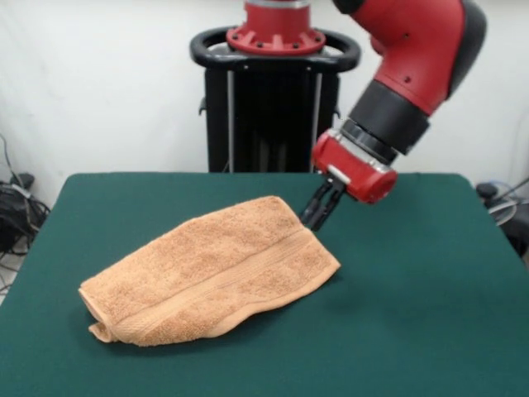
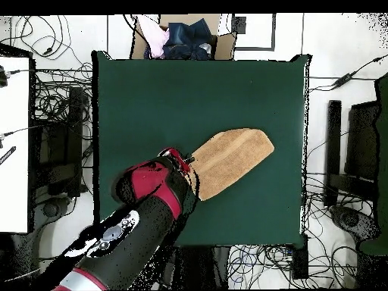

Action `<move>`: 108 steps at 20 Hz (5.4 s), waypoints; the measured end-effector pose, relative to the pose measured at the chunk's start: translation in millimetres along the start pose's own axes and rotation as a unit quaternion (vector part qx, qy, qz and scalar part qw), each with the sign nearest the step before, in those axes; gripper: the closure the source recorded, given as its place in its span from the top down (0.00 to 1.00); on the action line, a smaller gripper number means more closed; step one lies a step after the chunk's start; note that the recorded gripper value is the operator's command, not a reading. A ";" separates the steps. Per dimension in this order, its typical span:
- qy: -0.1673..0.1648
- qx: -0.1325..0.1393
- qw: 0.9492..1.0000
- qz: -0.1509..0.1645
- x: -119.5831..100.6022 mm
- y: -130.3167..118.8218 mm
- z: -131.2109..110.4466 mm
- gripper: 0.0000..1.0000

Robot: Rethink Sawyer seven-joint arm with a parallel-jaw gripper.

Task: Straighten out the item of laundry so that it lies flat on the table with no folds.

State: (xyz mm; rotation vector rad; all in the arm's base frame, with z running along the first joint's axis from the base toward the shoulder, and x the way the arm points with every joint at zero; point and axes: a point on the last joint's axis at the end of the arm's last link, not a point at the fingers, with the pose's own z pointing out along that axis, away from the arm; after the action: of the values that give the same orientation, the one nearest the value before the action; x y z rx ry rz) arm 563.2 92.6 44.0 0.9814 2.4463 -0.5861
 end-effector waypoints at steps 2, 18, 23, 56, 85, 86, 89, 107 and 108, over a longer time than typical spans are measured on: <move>-0.003 0.004 1.000 -0.009 -7.1 -8.7 3.3 0.00; 0.018 -0.005 0.998 -0.062 -9.0 -34.5 38.6 0.00; 0.022 -0.012 0.997 -0.075 -5.4 -33.8 45.8 0.00; 0.057 -0.059 0.992 -0.097 23.6 1.0 54.9 1.00; 0.069 -0.105 0.987 -0.095 40.1 23.8 68.4 1.00; 0.068 -0.108 0.987 -0.096 42.8 23.8 70.7 1.00; 0.069 -0.113 0.986 -0.099 49.1 23.4 73.9 1.00; 0.096 -0.112 0.982 -0.121 79.1 -4.4 55.5 1.00; 0.096 -0.113 0.981 -0.123 80.6 -6.0 55.1 1.00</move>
State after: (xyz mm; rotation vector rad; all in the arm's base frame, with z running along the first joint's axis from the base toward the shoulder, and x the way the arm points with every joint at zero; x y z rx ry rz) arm 519.3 102.5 -42.8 0.6775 2.7561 -0.2904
